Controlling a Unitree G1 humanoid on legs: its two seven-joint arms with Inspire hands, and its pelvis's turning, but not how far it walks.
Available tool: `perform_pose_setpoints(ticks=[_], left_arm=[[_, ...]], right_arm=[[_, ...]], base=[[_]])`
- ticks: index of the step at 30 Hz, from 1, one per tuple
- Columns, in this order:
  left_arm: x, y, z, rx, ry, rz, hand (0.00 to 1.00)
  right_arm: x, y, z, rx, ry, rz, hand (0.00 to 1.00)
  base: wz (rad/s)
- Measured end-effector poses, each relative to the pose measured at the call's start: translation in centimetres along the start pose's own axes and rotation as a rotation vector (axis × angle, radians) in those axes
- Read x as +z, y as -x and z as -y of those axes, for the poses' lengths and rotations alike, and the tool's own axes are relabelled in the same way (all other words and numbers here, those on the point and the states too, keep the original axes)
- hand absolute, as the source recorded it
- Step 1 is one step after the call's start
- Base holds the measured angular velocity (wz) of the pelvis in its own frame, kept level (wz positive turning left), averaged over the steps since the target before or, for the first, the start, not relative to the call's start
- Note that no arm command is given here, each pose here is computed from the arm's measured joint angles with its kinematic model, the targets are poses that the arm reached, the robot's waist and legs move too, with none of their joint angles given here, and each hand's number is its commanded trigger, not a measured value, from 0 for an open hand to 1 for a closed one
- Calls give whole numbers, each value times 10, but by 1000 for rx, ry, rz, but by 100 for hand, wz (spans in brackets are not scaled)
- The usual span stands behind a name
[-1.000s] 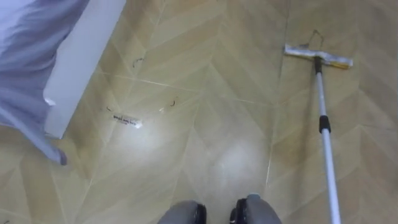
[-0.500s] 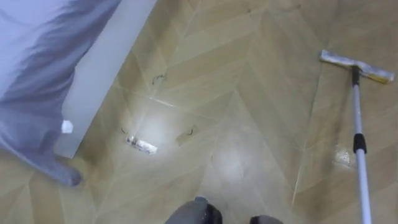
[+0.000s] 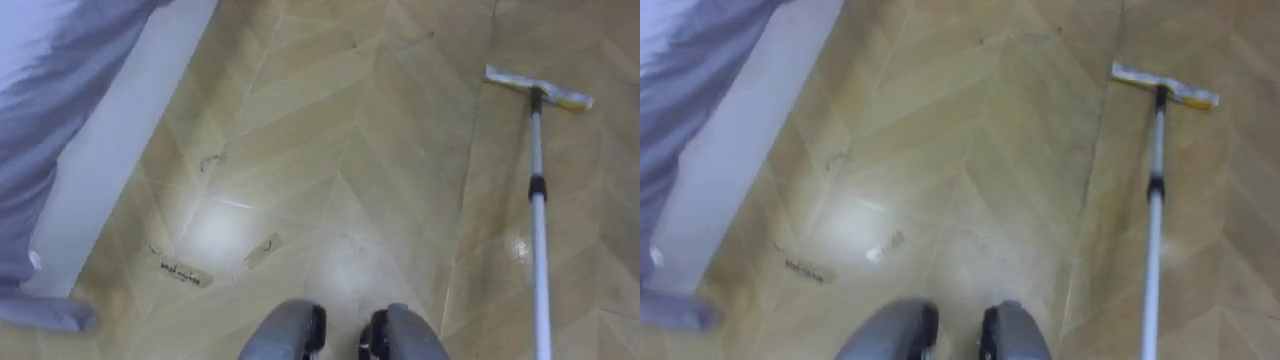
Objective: Mop floor
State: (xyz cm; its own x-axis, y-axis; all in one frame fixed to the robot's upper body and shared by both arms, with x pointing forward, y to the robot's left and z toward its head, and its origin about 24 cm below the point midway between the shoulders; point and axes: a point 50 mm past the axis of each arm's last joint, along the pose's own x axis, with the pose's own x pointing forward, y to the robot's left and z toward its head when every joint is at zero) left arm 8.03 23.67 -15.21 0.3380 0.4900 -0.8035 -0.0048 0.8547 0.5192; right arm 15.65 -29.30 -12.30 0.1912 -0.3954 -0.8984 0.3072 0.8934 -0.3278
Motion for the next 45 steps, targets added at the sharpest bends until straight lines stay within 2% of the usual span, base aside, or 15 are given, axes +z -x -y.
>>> perform_pose_setpoints(ticks=[2,4,7,10,12,14,17,19,21,24,31,34,36,39,45], left_arm=[[-8,1,0,-27,-3,-12,0],[-22,4,2,-67,-16,-44,0],[-20,3,8,-115,-25,-47,0],[4,1,14,-121,-24,29,0],[20,0,10,-100,-4,84,0],[30,-1,8,-72,12,121,0],[30,1,15,-82,9,114,0],[27,3,20,-95,7,97,0],[23,4,22,-98,-1,80,0],[19,2,18,-73,-11,61,0],[-5,2,3,-16,-49,1,0],[-15,3,3,-35,-54,-24,0],[-17,4,4,-43,-58,-35,0],[-11,3,7,-62,-69,-19,0],[-19,1,2,-48,-163,-35,0]], right_arm=[[17,3,-2,56,-56,42,100],[4,1,-1,79,-66,12,100],[-58,-6,26,21,-51,-141,100],[-111,-3,55,-83,3,-280,100],[-129,0,52,-113,12,-321,100],[-145,1,29,-94,12,-343,100],[-148,2,7,-62,18,-335,100],[-149,2,4,-60,19,-338,100],[-141,1,2,-64,23,-326,100],[-103,-3,-2,-67,7,-261,100],[4,1,-4,-6,-90,6,100],[16,2,2,24,-96,55,100],[4,0,6,36,-90,28,100],[-36,-6,16,20,-44,-47,100],[-121,-3,30,-59,229,-237,100]], base=[[15],[18],[52],[32],[10],[6],[-6],[-2],[-7],[-10],[-3],[0],[13],[5],[-1]])
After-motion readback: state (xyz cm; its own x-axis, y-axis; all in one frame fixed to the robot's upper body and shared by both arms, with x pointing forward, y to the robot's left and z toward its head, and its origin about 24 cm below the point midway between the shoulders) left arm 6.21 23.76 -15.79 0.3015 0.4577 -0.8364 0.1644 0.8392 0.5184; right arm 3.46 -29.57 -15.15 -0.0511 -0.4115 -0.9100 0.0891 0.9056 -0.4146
